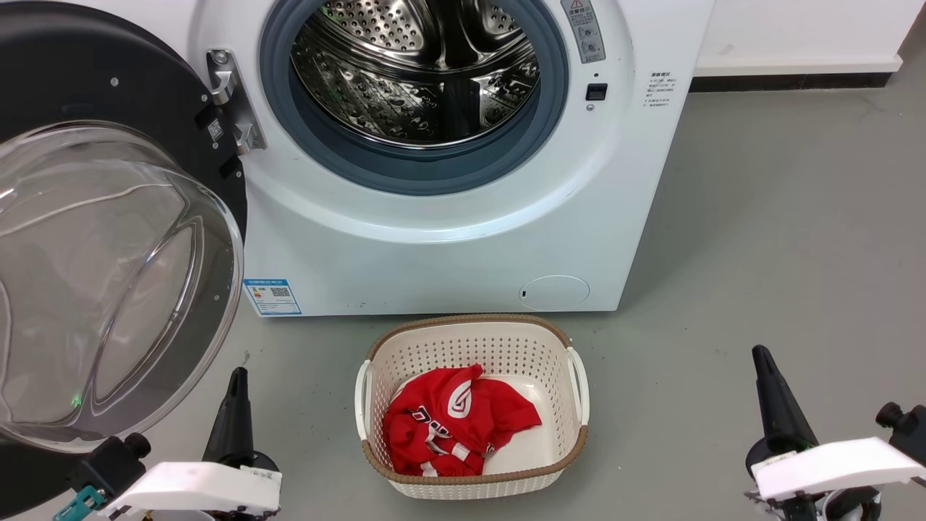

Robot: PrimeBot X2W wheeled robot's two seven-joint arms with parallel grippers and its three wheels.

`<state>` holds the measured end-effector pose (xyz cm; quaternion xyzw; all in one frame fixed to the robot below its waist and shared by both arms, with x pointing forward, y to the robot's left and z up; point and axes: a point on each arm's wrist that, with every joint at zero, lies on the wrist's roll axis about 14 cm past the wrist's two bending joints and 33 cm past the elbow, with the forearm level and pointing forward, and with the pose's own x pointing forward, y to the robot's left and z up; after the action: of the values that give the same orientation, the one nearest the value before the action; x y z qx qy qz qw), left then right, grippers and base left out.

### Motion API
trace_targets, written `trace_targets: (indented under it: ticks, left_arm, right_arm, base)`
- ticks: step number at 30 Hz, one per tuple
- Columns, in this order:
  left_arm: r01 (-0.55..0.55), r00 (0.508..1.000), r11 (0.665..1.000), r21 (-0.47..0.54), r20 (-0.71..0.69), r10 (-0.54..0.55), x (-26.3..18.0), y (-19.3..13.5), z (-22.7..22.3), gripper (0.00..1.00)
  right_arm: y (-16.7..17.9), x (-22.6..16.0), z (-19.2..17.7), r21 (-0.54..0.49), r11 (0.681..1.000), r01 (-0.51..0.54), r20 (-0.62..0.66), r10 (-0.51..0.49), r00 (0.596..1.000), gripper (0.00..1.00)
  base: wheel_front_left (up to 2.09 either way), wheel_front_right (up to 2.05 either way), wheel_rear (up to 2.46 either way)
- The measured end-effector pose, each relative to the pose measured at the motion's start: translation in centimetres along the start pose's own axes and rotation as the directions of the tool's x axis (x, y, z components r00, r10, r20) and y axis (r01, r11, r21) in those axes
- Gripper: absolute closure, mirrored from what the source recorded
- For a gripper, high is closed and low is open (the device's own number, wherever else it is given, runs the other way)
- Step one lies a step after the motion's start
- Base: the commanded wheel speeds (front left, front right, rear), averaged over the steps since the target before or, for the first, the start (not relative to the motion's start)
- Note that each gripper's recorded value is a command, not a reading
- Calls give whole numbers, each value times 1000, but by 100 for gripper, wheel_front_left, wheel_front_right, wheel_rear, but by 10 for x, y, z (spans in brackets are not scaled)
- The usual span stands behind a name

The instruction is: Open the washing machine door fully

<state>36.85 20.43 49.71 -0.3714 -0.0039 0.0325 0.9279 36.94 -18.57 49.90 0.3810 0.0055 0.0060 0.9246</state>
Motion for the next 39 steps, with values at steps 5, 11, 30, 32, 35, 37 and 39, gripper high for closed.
trace_targets:
  ticks: [5, 11, 30, 32, 35, 37, 39]
  left_arm:
    - [-1, 1000, 998, -67, -4, 0, 3, -1, 1, 100]
    - [-10, 1000, 990, -142, -13, 9, 4, 1, -1, 100]
    - [-12, 1000, 939, -343, -32, 2, 9, -1, -1, 100]
    - [-15, 999, 928, -371, -35, 2, 9, 0, -2, 100]
    - [-17, 999, 916, -400, -39, 1, 10, 0, -3, 100]
    - [-16, 999, 909, -418, -40, 0, 10, 0, -3, 100]
    - [-16, 999, 901, -434, -41, -2, 10, -1, -3, 100]
  right_arm:
    - [-2, 1, 0, 64, 998, 8, -2, -8, 1000, 100]
    - [-2, 4, 3, 141, 990, 11, 0, -11, 1000, 100]
    - [-5, 8, 5, 335, 942, 24, -4, -24, 1000, 100]
    - [-6, 8, 4, 360, 932, 27, -7, -26, 1000, 100]
    - [-7, 9, 5, 390, 920, 28, -6, -28, 1000, 100]
    - [-7, 10, 6, 407, 913, 27, -6, -27, 1000, 100]
    - [-7, 10, 6, 423, 906, 26, -4, -26, 1000, 100]
  base:
    - [0, 0, 0]
    - [0, 0, 0]
    - [0, 0, 0]
    - [0, 0, 0]
    - [0, 0, 0]
    - [0, 0, 0]
    - [0, 0, 0]
